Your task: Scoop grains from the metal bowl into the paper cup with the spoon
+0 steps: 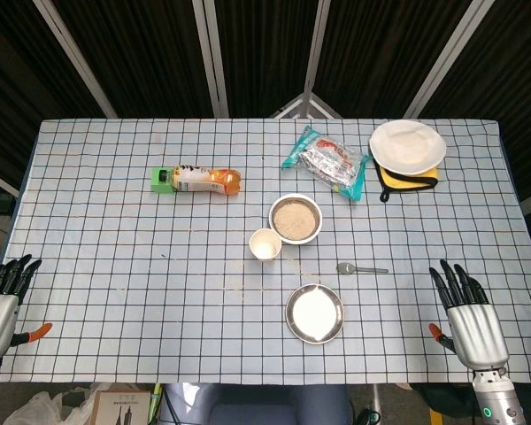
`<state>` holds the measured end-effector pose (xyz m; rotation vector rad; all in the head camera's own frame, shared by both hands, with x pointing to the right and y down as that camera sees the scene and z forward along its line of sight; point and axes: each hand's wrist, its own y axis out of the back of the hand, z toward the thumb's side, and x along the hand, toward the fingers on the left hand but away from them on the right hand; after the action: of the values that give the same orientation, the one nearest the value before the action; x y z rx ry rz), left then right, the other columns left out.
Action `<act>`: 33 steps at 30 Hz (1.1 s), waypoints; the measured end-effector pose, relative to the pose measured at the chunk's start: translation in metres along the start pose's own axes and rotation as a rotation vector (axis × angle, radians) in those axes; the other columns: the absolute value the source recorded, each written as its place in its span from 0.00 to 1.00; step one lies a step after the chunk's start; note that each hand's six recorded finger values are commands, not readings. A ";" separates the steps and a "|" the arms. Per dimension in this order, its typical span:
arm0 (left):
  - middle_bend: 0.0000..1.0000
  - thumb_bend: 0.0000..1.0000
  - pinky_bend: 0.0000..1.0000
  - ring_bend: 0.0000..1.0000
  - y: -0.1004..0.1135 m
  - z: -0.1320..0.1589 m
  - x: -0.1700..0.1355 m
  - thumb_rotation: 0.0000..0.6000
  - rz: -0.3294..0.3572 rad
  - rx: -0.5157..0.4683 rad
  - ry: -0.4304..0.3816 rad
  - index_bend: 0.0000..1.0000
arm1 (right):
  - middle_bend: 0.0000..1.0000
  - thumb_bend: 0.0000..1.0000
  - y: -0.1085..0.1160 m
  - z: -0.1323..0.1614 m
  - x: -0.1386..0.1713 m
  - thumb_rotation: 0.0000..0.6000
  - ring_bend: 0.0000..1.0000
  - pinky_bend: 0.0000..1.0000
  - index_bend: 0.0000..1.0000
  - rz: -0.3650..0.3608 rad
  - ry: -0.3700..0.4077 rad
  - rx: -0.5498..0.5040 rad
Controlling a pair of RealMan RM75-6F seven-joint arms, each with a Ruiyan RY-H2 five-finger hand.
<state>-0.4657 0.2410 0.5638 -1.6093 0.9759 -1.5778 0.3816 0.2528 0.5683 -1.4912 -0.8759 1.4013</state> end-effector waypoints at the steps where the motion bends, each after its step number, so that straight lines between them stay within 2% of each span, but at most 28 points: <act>1: 0.00 0.00 0.00 0.00 0.000 0.000 0.000 1.00 0.000 0.000 0.000 0.00 | 0.00 0.23 0.000 0.000 0.000 1.00 0.00 0.19 0.00 0.001 0.001 -0.001; 6: 0.00 0.00 0.00 0.00 0.000 0.000 0.000 1.00 0.002 0.001 -0.002 0.00 | 0.00 0.23 0.002 0.003 -0.003 1.00 0.00 0.19 0.00 -0.009 0.006 -0.011; 8: 0.00 0.00 0.00 0.00 0.001 0.000 0.000 1.00 0.004 0.002 -0.004 0.00 | 0.00 0.23 0.003 0.003 -0.006 1.00 0.01 0.22 0.00 -0.018 0.003 -0.019; 9: 0.00 0.00 0.00 0.00 0.001 0.000 0.000 1.00 0.004 0.004 -0.003 0.00 | 0.01 0.23 0.004 0.004 -0.009 1.00 0.04 0.28 0.00 -0.022 -0.001 -0.030; 10: 0.00 0.00 0.00 0.00 0.001 0.000 0.000 1.00 0.004 0.004 -0.002 0.00 | 0.04 0.23 0.004 0.005 -0.011 1.00 0.10 0.36 0.00 -0.022 -0.005 -0.040; 12: 0.00 0.00 0.00 0.00 0.000 0.000 0.001 1.00 0.003 0.005 -0.001 0.00 | 0.20 0.23 0.004 0.007 -0.018 1.00 0.30 0.56 0.00 -0.021 -0.014 -0.060; 14: 0.00 0.00 0.00 0.00 0.000 0.000 0.001 1.00 0.001 0.005 0.000 0.00 | 0.46 0.23 0.005 0.009 -0.027 1.00 0.58 0.79 0.00 -0.024 -0.019 -0.070; 15: 0.00 0.00 0.00 0.00 0.000 0.000 0.002 1.00 -0.001 0.005 -0.001 0.00 | 0.53 0.23 0.005 0.011 -0.033 1.00 0.66 0.85 0.01 -0.026 -0.020 -0.074; 17: 0.00 0.00 0.00 0.00 -0.001 0.000 0.002 1.00 -0.002 0.007 -0.003 0.00 | 0.73 0.23 0.004 0.015 -0.043 1.00 0.83 0.97 0.14 -0.022 -0.022 -0.084; 20: 0.00 0.00 0.00 0.00 -0.001 0.001 0.002 1.00 -0.004 0.005 -0.004 0.00 | 0.86 0.26 -0.002 0.024 -0.059 1.00 0.94 1.00 0.34 0.007 -0.027 -0.118; 22: 0.00 0.00 0.00 0.00 -0.001 0.001 0.002 1.00 -0.006 0.002 -0.004 0.00 | 0.90 0.28 -0.009 0.031 -0.072 1.00 0.97 1.00 0.39 0.039 -0.032 -0.132; 26: 0.00 0.00 0.00 0.00 -0.001 0.001 0.003 1.00 -0.012 0.000 -0.005 0.00 | 0.91 0.32 -0.024 0.044 -0.094 1.00 0.98 1.00 0.47 0.093 -0.042 -0.110; 33: 0.00 0.00 0.00 0.00 -0.002 0.000 0.003 1.00 -0.016 -0.003 -0.003 0.00 | 0.91 0.35 -0.064 0.066 -0.122 1.00 0.98 1.00 0.51 0.184 -0.087 -0.076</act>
<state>-0.4652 0.2394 0.5664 -1.6241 0.9666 -1.5851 0.3069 0.1718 0.6748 -1.6114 -0.8714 1.5925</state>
